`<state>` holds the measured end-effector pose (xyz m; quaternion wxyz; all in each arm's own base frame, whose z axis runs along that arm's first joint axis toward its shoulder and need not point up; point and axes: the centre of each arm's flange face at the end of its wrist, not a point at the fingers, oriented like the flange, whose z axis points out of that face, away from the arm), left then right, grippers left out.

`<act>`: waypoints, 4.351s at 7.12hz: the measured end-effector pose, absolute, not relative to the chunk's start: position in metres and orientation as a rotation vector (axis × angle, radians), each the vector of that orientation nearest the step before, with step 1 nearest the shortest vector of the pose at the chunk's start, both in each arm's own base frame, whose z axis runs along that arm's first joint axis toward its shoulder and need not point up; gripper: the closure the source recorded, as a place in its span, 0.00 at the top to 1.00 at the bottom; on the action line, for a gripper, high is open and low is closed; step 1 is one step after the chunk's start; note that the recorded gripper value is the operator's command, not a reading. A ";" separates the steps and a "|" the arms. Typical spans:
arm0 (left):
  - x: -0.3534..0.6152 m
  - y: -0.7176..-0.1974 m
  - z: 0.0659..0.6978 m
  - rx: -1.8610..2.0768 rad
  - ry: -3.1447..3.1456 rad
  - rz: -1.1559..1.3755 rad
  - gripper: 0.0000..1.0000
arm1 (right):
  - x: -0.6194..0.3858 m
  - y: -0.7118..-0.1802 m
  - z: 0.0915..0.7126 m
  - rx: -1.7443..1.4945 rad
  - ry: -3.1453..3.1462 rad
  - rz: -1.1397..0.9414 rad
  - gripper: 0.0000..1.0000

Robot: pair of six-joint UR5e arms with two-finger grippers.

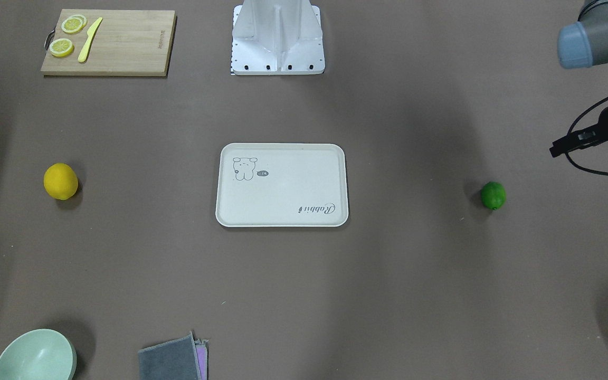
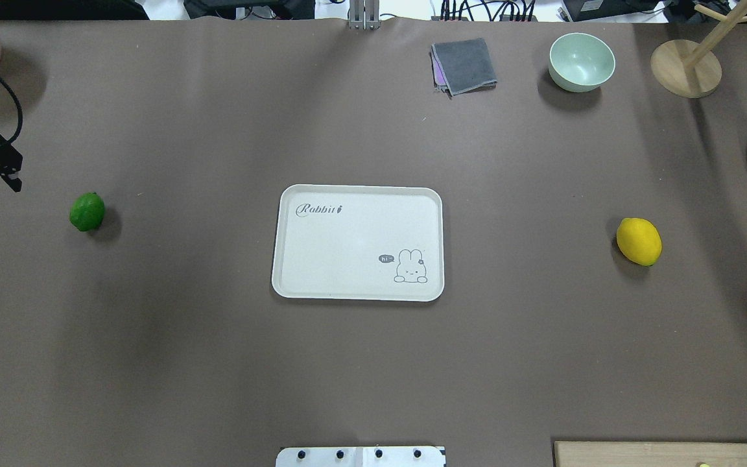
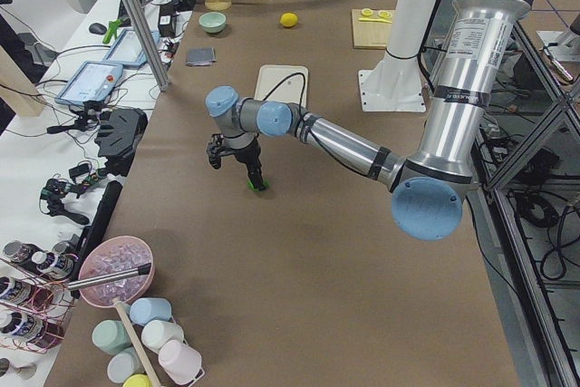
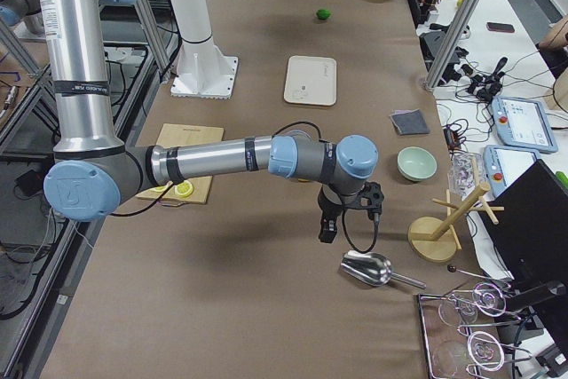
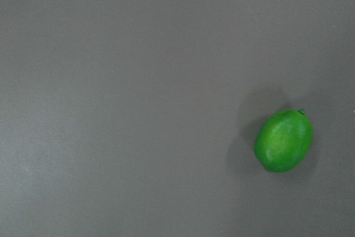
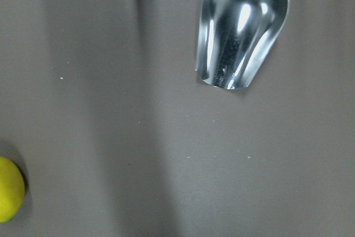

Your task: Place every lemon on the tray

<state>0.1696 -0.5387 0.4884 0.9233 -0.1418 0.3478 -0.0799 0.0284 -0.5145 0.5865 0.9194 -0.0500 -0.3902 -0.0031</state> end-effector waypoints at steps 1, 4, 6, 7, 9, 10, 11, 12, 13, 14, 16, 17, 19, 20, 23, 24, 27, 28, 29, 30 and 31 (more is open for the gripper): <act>0.184 -0.539 0.490 -0.294 0.715 -0.175 0.97 | 0.005 -0.517 0.567 -0.105 -0.810 -0.018 0.99; 0.228 -0.536 0.502 -0.274 0.723 -0.206 0.97 | -0.077 -0.528 0.524 -0.100 -0.822 -0.038 0.99; 0.245 -0.535 0.505 -0.219 0.739 -0.184 0.97 | -0.134 -0.526 0.511 -0.093 -0.840 -0.054 0.99; 0.253 -0.536 0.509 -0.202 0.747 -0.171 0.97 | -0.155 -0.526 0.504 -0.098 -0.844 -0.061 0.99; 0.265 -0.539 0.522 -0.187 0.760 -0.174 0.96 | -0.189 -0.529 0.491 -0.118 -0.847 -0.065 0.99; 0.273 -0.539 0.526 -0.189 0.765 -0.181 0.93 | -0.201 -0.528 0.491 -0.126 -0.847 -0.079 0.99; 0.278 -0.538 0.530 -0.192 0.770 -0.190 0.83 | -0.214 -0.528 0.497 -0.120 -0.851 -0.102 0.99; 0.283 -0.537 0.534 -0.193 0.775 -0.197 0.61 | -0.225 -0.530 0.510 -0.101 -0.861 -0.123 0.99; 0.286 -0.537 0.538 -0.189 0.776 -0.202 0.27 | -0.235 -0.529 0.520 -0.090 -0.863 -0.135 0.99; 0.289 -0.537 0.540 -0.178 0.774 -0.204 0.00 | -0.245 -0.527 0.524 -0.086 -0.859 -0.147 0.99; 0.291 -0.536 0.540 -0.166 0.771 -0.205 0.00 | -0.264 -0.519 0.526 -0.092 -0.857 -0.179 0.98; 0.290 -0.534 0.536 -0.162 0.778 -0.200 0.00 | -0.273 -0.515 0.528 -0.101 -0.855 -0.194 0.98; 0.273 -0.528 0.515 -0.169 0.815 -0.186 0.00 | -0.284 -0.506 0.534 -0.119 -0.848 -0.213 0.98; 0.249 -0.527 0.504 -0.178 0.832 -0.181 0.00 | -0.285 -0.504 0.536 -0.123 -0.845 -0.216 0.98; 0.165 -0.526 0.465 -0.185 0.790 -0.137 0.00 | -0.282 -0.500 0.547 -0.140 -0.832 -0.212 0.89; 0.144 -0.526 0.455 -0.186 0.781 -0.138 0.00 | -0.280 -0.498 0.551 -0.145 -0.828 -0.210 0.75; 0.124 -0.539 0.407 -0.204 0.760 -0.144 0.00 | -0.277 -0.498 0.551 -0.158 -0.828 -0.201 0.42; 0.123 -0.545 0.390 -0.209 0.754 -0.144 0.00 | -0.274 -0.501 0.548 -0.168 -0.828 -0.191 0.42; 0.124 -0.551 0.376 -0.207 0.752 -0.142 0.00 | -0.272 -0.502 0.545 -0.171 -0.828 -0.184 0.42; 0.125 -0.554 0.365 -0.200 0.754 -0.141 0.00 | -0.265 -0.504 0.540 -0.163 -0.835 -0.177 0.42; 0.125 -0.554 0.357 -0.191 0.759 -0.141 0.00 | -0.256 -0.506 0.531 -0.147 -0.849 -0.169 0.42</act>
